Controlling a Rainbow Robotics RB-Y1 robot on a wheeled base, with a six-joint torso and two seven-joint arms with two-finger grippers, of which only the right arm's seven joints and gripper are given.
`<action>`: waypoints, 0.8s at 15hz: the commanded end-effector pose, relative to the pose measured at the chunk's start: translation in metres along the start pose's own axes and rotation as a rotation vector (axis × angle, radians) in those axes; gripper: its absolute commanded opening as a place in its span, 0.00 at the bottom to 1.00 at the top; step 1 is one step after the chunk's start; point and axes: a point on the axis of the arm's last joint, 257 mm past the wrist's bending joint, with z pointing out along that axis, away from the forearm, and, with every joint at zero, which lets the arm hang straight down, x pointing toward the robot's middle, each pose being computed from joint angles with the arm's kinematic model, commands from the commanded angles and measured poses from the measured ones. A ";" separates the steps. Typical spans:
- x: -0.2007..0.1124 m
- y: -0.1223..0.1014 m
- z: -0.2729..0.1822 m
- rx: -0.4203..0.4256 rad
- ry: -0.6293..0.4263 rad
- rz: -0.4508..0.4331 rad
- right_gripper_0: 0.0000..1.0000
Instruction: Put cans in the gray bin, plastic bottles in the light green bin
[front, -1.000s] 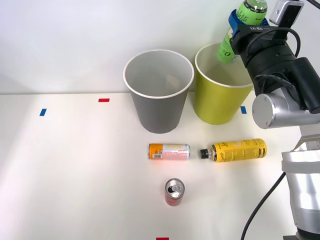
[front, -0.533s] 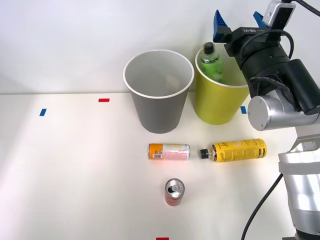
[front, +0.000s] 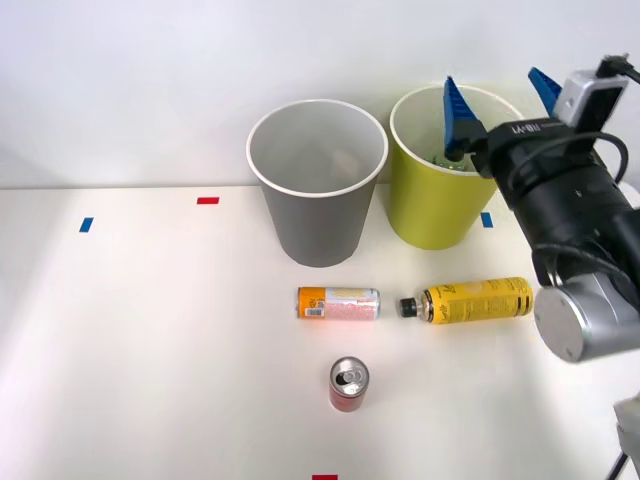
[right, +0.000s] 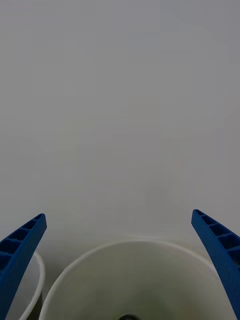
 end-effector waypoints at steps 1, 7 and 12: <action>-0.003 0.001 -0.057 0.009 0.032 0.017 1.00; 0.031 -0.007 -0.153 0.060 0.125 0.059 1.00; 0.080 0.001 -0.187 0.084 0.207 0.122 1.00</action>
